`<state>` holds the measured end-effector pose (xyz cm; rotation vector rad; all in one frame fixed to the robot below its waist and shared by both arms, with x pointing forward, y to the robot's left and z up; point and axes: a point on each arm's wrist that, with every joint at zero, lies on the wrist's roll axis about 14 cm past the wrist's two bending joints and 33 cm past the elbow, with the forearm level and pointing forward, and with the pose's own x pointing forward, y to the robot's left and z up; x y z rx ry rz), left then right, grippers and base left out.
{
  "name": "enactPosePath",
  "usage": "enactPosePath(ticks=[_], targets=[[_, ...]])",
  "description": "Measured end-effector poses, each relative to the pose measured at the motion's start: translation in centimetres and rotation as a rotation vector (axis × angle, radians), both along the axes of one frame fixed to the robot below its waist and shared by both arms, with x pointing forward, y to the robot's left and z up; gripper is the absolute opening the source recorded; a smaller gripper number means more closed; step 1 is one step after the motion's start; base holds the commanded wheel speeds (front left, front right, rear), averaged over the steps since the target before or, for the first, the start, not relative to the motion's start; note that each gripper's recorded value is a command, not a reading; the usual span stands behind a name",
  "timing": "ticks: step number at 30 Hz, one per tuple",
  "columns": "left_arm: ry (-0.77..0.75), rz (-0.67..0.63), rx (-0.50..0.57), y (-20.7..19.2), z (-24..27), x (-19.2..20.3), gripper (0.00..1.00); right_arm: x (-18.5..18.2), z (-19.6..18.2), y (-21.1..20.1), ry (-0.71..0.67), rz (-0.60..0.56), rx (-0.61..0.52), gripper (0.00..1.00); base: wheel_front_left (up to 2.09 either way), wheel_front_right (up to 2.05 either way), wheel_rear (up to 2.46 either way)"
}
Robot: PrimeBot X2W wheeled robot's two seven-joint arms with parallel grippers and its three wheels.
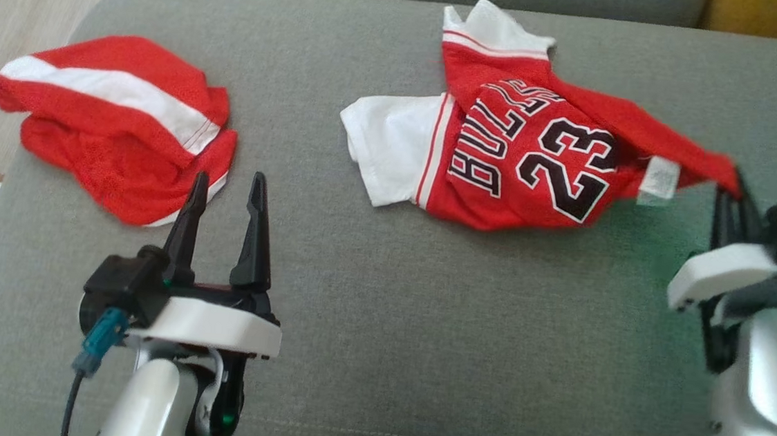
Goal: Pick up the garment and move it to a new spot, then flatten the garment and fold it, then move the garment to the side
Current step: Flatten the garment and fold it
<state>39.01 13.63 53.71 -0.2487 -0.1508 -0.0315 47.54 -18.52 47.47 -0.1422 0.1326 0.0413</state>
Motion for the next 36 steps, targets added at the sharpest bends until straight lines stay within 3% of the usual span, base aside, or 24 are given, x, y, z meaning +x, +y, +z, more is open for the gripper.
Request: enactPosePath(ticks=[6,9,19,24,31,32,33,36], targets=[[-0.009,-0.013,-0.012,-0.5,0.4,-0.1,1.00,0.7,6.9,-2.0,-0.137,-0.058,0.058,0.00,0.00,0.00,0.00],[-0.005,-0.013,-0.012,-0.5,0.2,0.0,1.00,1.1,8.6,-2.5,-0.156,-0.061,0.060,0.00,0.00,0.00,0.00],[0.029,-0.003,-0.021,-0.1,-0.9,0.7,1.00,7.0,15.5,-5.3,-0.223,-0.082,-0.098,0.00,0.00,0.00,0.00],[0.046,0.023,-0.019,0.8,-1.5,1.3,1.00,10.9,14.4,-6.6,-0.146,-0.116,-0.156,0.00,0.00,0.00,0.00],[0.077,0.056,-0.002,2.1,-2.6,1.7,1.00,14.8,8.5,-5.9,0.039,-0.109,-0.222,0.00,0.00,0.00,0.00],[0.077,0.062,0.000,2.3,-2.6,1.8,1.00,15.2,7.5,-5.5,0.061,-0.101,-0.220,0.04,0.00,0.00,0.00],[0.081,0.068,0.003,2.5,-2.8,1.8,1.00,15.5,6.6,-5.2,0.078,-0.094,-0.219,1.00,0.00,0.00,0.00],[0.086,0.081,0.009,3.0,-2.9,1.8,1.00,16.0,4.2,-4.6,0.134,-0.077,-0.226,1.00,0.00,0.00,0.00]])
